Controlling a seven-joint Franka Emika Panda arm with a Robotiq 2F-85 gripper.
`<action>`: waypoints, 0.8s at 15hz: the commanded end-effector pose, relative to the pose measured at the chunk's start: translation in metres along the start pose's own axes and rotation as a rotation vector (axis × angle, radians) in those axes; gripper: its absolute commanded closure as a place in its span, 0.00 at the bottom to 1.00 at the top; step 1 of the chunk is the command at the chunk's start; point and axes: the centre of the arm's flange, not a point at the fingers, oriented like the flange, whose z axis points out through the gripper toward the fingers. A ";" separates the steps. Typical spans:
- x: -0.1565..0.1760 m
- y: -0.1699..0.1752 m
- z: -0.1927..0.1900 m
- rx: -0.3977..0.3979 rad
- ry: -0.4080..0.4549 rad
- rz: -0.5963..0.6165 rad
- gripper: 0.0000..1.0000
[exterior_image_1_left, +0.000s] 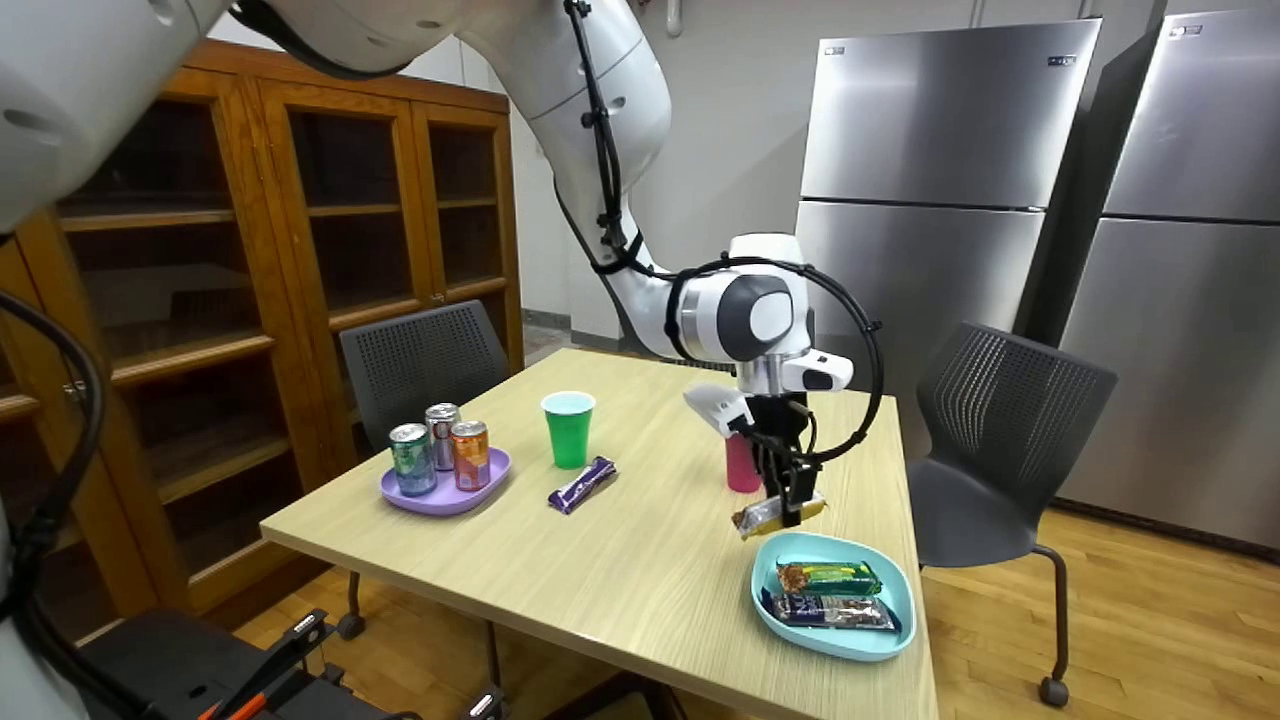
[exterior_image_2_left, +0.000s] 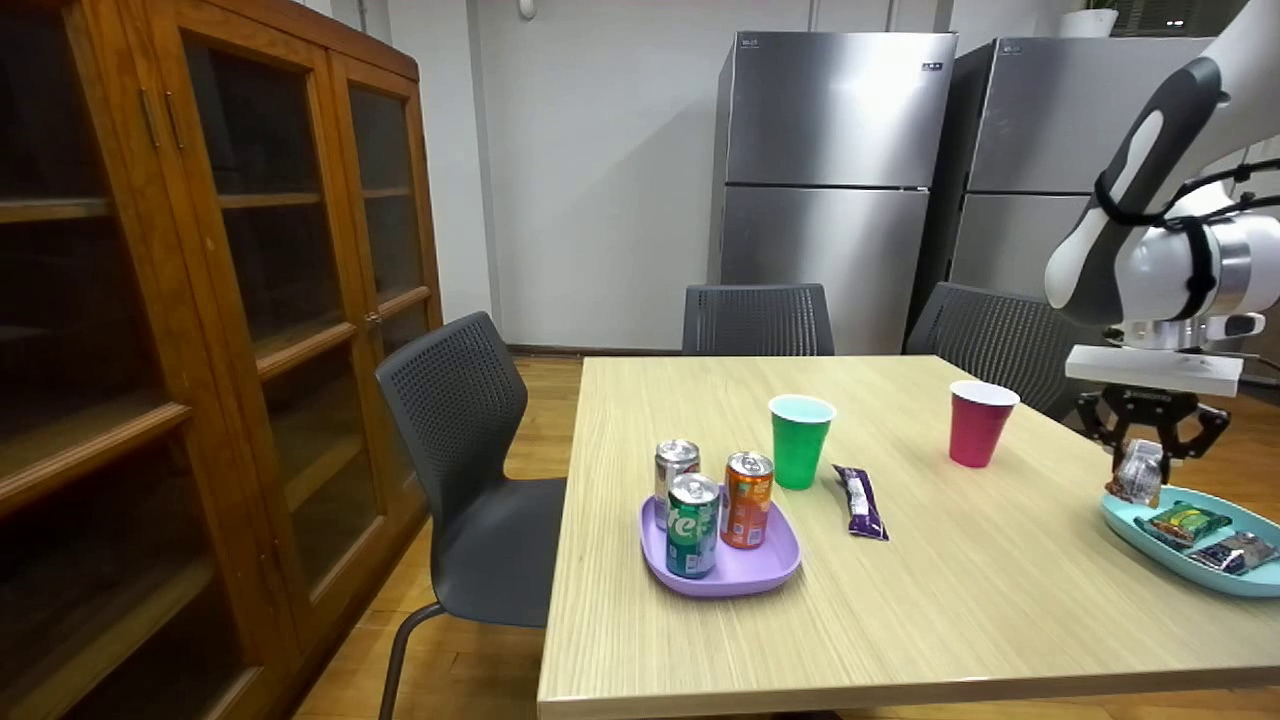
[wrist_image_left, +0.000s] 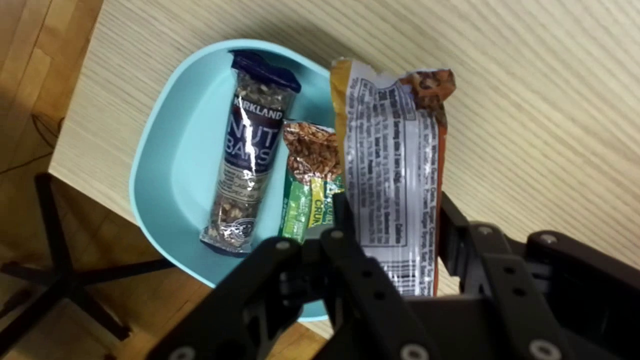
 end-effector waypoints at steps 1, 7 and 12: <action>0.021 -0.001 0.013 -0.004 -0.011 0.106 0.83; 0.045 -0.007 0.035 0.002 -0.005 0.198 0.83; 0.059 -0.014 0.050 0.006 -0.014 0.231 0.83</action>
